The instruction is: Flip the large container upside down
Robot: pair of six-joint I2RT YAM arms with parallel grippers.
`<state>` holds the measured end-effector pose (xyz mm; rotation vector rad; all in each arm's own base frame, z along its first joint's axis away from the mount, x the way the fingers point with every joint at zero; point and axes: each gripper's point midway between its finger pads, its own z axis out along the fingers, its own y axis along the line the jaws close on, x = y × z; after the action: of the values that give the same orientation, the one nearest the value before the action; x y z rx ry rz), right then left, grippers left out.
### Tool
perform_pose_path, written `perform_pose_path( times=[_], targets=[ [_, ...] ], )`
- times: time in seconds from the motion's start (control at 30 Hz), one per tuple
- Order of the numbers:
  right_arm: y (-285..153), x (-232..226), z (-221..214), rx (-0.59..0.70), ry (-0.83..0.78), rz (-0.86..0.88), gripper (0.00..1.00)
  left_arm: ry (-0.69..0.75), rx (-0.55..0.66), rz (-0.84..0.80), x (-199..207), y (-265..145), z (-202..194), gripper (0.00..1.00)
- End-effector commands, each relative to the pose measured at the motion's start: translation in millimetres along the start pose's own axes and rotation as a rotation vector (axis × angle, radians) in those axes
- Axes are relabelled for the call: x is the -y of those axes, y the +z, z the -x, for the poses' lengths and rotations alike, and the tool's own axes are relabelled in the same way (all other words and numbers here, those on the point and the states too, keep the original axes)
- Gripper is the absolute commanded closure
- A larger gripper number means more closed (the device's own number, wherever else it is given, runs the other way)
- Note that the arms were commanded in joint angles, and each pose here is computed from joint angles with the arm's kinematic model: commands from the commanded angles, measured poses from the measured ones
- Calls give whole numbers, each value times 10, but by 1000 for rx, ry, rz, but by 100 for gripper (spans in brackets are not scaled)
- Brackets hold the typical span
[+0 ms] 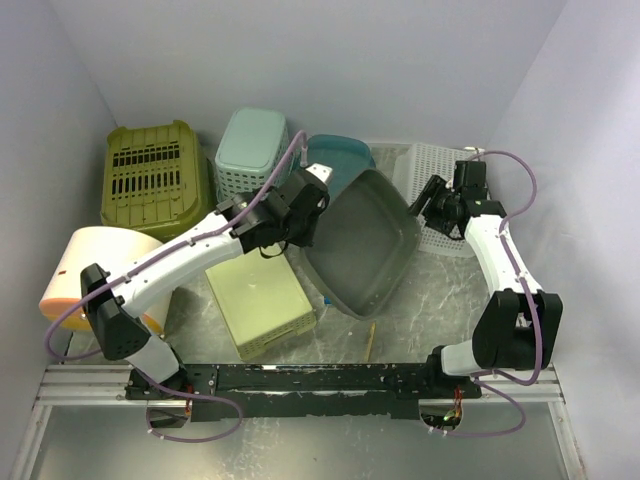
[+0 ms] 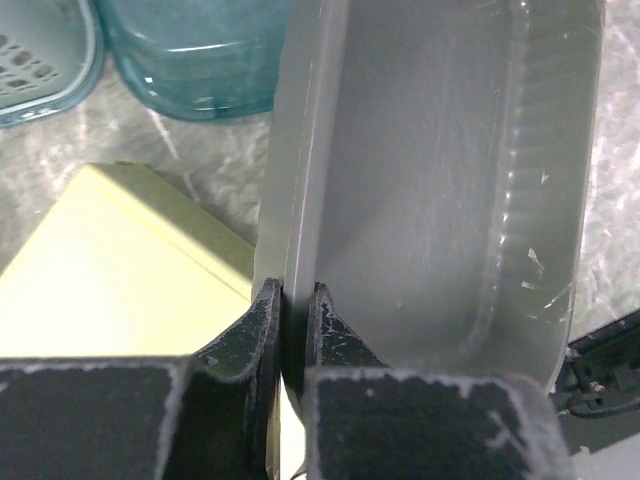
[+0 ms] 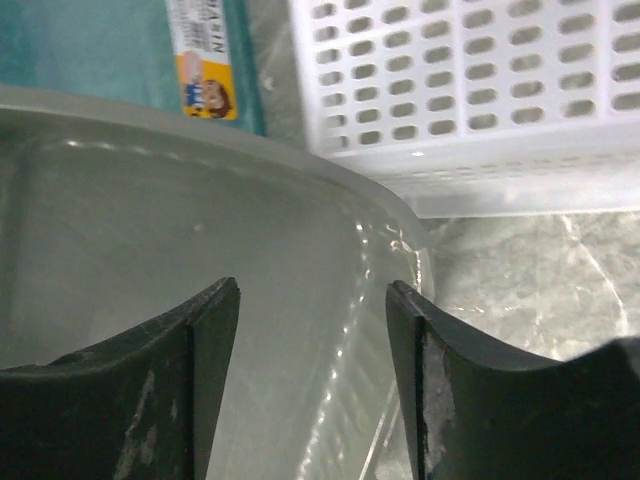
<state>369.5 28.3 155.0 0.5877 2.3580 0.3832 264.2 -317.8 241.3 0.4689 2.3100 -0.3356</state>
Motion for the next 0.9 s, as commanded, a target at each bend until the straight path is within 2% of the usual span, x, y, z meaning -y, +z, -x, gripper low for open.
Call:
perform_pose_path(
  times=[0.0,0.17,0.43,0.5,0.6,0.67,0.77,0.87],
  targets=[
    [-302,-404,265,68,-43,174,37,-36,125,36,-252,-276,314,93],
    [-645,-781,409,134,-57,353,28,-48,174,8,-279,-359,436,93],
    [-1183,-1501,417,132,92,721,20,-23,250,-52,-171,-341,581,93],
    [-1231,-1655,453,167,127,695,12,-30,273,-67,-142,-315,606,93],
    [-1192,-1922,371,181,89,621,2,-41,318,-96,-88,-291,671,93],
    [-1108,-2022,325,148,139,612,0,-46,352,-106,-81,-293,705,93],
    [-1088,-2190,252,116,193,725,0,-54,400,-125,-66,-281,718,93],
    [-955,-2303,149,91,134,696,0,-12,419,-112,-97,-249,722,93]
  ],
)
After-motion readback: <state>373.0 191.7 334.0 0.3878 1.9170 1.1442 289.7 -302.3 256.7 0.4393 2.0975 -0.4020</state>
